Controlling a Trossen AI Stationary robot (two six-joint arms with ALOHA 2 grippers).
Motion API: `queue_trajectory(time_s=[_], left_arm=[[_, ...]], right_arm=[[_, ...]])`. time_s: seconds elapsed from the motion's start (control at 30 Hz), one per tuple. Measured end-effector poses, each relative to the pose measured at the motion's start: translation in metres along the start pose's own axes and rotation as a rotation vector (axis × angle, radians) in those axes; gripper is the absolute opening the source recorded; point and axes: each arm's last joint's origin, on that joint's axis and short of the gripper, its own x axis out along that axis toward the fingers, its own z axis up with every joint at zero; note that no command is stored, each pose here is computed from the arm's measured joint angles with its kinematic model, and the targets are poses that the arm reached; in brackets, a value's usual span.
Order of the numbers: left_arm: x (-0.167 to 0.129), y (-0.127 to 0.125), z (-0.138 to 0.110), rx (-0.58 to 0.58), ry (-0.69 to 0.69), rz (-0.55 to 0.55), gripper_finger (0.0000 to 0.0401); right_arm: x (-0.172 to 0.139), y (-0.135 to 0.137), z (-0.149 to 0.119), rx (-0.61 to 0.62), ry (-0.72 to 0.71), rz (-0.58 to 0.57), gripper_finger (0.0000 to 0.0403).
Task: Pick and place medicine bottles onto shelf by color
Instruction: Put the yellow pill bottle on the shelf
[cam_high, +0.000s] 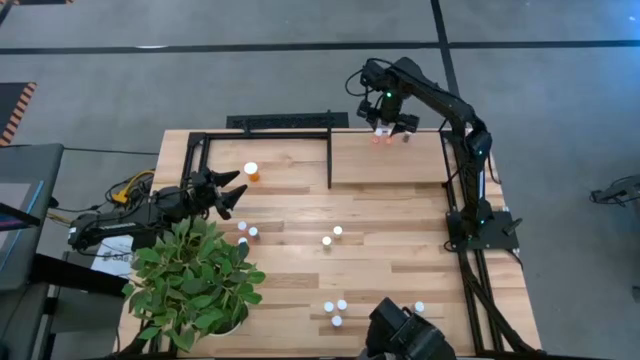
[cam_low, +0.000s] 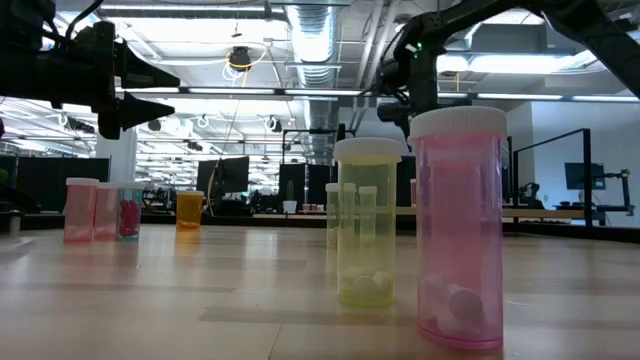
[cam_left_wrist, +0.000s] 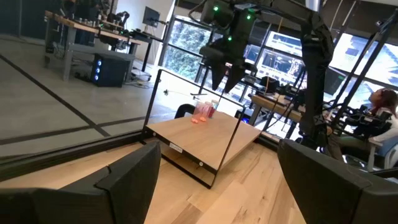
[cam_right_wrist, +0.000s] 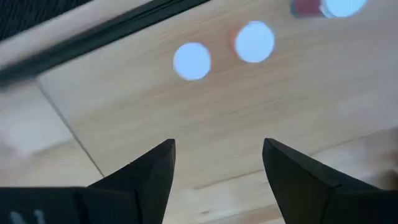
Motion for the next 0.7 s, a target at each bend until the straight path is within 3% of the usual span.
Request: queue_trajectory(time_s=[0.17, 0.37, 0.7], left_arm=[[0.0, 0.0, 0.0, 0.0, 0.0, 0.0, 0.0312], [0.0, 0.0, 0.0, 0.0, 0.0, 0.0, 0.0312], [0.0, 0.0, 0.0, 0.0, -0.001, 0.0, 0.0312]], right_arm=[[0.0, 0.009, -0.018, -0.11, -0.002, 0.003, 0.0265], [0.004, 0.025, -0.063, -0.204, 0.008, -0.007, 0.0265], [0.003, 0.037, -0.124, -0.176, 0.01, -0.007, 0.0265]])
